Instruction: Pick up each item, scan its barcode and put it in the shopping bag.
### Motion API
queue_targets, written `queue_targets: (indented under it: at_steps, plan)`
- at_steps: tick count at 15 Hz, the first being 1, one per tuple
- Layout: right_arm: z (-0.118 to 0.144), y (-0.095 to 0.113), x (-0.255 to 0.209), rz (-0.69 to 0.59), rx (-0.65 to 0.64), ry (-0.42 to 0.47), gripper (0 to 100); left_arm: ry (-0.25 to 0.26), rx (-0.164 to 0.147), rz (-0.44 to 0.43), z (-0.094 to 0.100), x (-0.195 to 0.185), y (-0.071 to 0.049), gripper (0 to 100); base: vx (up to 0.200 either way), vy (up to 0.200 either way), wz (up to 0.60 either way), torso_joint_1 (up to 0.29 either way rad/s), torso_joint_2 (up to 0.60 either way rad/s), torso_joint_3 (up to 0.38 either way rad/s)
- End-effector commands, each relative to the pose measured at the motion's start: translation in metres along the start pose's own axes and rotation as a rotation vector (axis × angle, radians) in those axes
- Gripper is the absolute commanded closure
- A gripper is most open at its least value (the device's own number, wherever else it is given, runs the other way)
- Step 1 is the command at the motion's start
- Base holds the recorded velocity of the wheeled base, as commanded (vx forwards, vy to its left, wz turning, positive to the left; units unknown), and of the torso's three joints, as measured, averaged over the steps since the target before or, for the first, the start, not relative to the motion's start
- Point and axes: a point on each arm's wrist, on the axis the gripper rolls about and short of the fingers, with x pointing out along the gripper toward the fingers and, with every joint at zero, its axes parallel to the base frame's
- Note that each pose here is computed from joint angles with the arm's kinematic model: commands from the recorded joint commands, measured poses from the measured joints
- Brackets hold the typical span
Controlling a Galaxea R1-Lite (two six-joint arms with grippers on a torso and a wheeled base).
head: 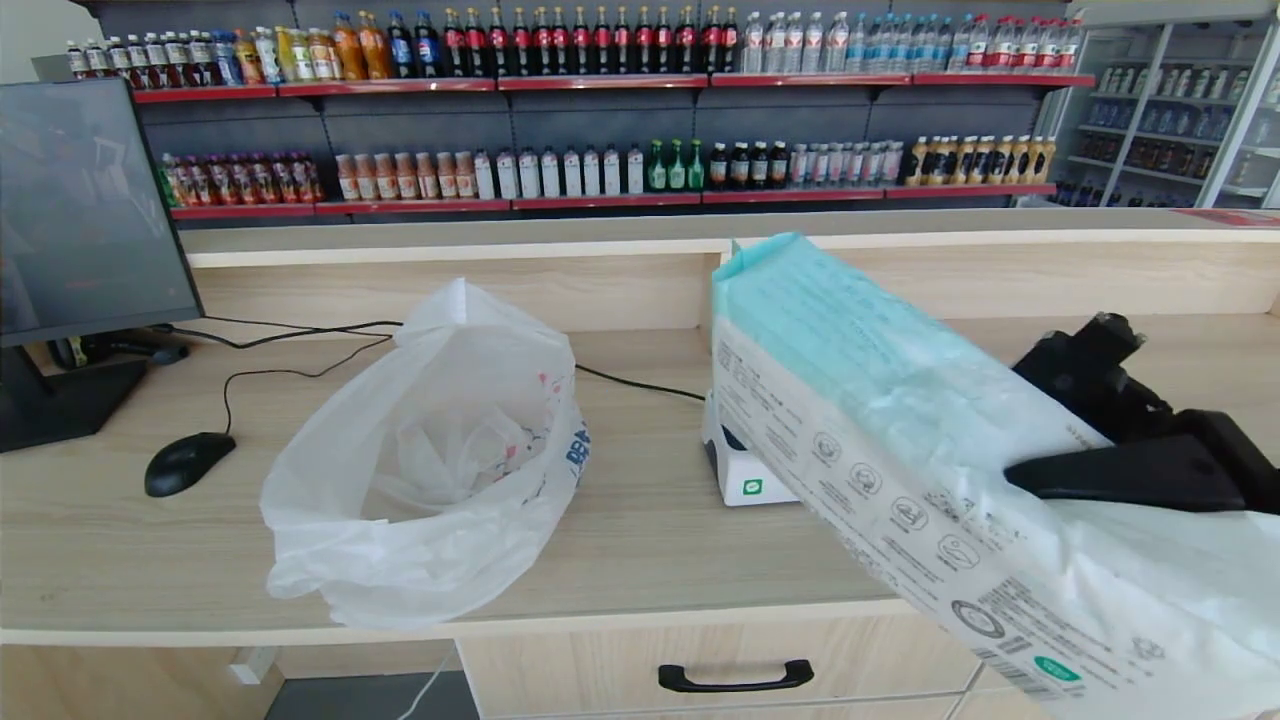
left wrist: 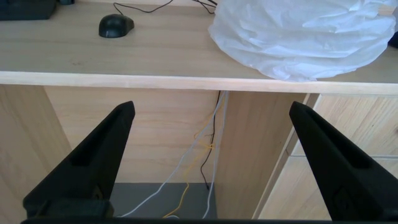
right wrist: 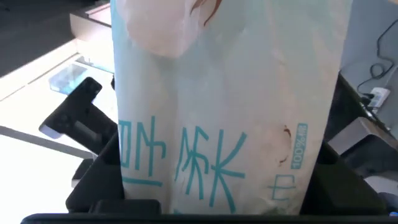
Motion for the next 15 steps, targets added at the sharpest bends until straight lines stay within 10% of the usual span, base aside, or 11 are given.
queue_targets:
  at_steps: [1, 7, 12, 15]
  plan:
    - [-0.01, 0.014, -0.009, 0.002, -0.192, -0.012, 100, 0.0, 0.0, 0.001, 0.0, 0.0, 0.0, 0, 0.0, 0.0, 0.0, 0.0, 0.0, 0.0]
    - [-0.006, 0.008, -0.026, -0.07, -0.757, -0.069, 100, 0.0, 0.0, 0.001, 0.0, 0.0, 0.0, 0, 0.0, 0.0, 0.0, 0.0, 0.0, 0.0]
    - [0.02, -0.04, -0.06, -0.311, -1.295, -0.137, 100, 0.0, 0.0, 0.0, 0.0, 0.0, 0.0, 0, 0.0, 0.0, 0.0, 0.0, 0.0, 0.0]
    - [0.033, -0.038, -0.057, -0.597, -1.443, -0.377, 100, 0.0, 0.0, 0.001, 0.0, 0.0, 0.0, 0, 0.0, 0.0, 0.0, 0.0, 0.0, 0.0]
